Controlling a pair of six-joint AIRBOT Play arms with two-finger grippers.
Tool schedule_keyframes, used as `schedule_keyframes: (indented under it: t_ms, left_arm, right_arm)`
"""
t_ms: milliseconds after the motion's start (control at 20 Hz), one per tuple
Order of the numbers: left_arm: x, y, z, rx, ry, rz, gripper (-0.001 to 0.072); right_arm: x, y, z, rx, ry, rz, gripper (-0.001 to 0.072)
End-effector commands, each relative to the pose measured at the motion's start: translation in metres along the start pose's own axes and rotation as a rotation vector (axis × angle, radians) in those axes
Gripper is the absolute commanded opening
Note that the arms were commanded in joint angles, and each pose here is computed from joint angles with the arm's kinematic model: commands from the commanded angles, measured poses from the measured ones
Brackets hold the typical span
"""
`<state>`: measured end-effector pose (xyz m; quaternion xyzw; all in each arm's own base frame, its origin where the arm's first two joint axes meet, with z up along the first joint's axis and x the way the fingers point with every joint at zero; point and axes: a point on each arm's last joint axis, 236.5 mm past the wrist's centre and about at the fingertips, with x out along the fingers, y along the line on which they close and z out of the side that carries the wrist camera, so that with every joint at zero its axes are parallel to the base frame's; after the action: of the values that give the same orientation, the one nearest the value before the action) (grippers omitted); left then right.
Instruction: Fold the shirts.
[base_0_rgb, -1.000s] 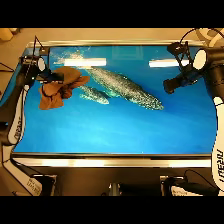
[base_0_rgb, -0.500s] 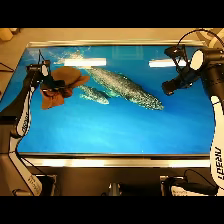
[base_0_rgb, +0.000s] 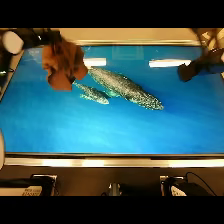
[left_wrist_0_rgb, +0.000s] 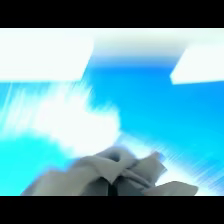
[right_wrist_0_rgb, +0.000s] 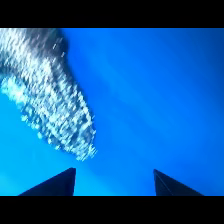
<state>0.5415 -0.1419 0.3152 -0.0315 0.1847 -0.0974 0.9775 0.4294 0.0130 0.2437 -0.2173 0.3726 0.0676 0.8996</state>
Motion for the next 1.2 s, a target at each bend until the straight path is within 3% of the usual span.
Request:
schedule_keyframes:
  t_ms: [0, 150, 300, 400, 600, 700, 800, 850, 900, 950, 1050, 1150]
  left_arm:
    - [-0.167, -0.102, 0.116, 0.032, -0.420, -0.265, 0.0023]
    - [-0.223, -0.150, 0.116, 0.044, -0.449, -0.405, 0.0023]
    - [-0.185, -0.183, 0.047, 0.101, -0.223, -0.438, 0.0023]
    - [-0.137, -0.202, -0.039, 0.136, 0.023, -0.428, 0.0024]
    - [-0.071, -0.211, -0.278, 0.217, 0.581, -0.388, 0.0024]
    - [-0.074, -0.222, -0.382, 0.032, 0.846, -0.390, 0.0024]
    - [-0.079, -0.236, -0.430, -0.084, 0.986, -0.419, 0.0025]
    - [-0.078, -0.241, -0.438, -0.136, 1.025, -0.424, 0.0064]
    - [-0.075, -0.245, -0.433, -0.165, 1.029, -0.448, 0.0360]
    - [-0.070, -0.242, -0.420, -0.168, 1.013, -0.465, 0.0720]
    - [-0.068, -0.212, -0.379, -0.099, 1.015, -0.496, 0.0720]
    - [-0.068, -0.146, -0.335, -0.020, 1.012, -0.428, 0.0720]
  right_arm:
    - [-0.115, -0.048, 0.054, 0.000, -0.353, -0.212, 0.0491]
    - [-0.207, -0.060, 0.062, 0.017, -0.559, -0.300, 0.0491]
    - [-0.231, -0.054, 0.036, 0.030, -0.528, -0.290, 0.0491]
    - [-0.207, -0.039, 0.005, 0.036, -0.367, -0.218, 0.0491]
    - [-0.120, 0.015, -0.063, 0.017, 0.083, 0.043, 0.0489]
    - [-0.069, 0.046, -0.075, -0.031, 0.197, 0.176, 0.0490]
    - [-0.014, 0.072, -0.089, -0.044, 0.291, 0.280, 0.0491]
    - [0.011, 0.086, -0.098, -0.039, 0.345, 0.332, 0.0491]
    - [0.029, 0.099, -0.104, -0.031, 0.387, 0.387, 0.0490]
    - [0.042, 0.116, -0.105, -0.018, 0.408, 0.460, 0.0490]
    - [0.058, 0.137, -0.104, -0.028, 0.414, 0.552, 0.0491]
    - [0.070, 0.132, -0.113, -0.048, 0.453, 0.532, 0.0491]
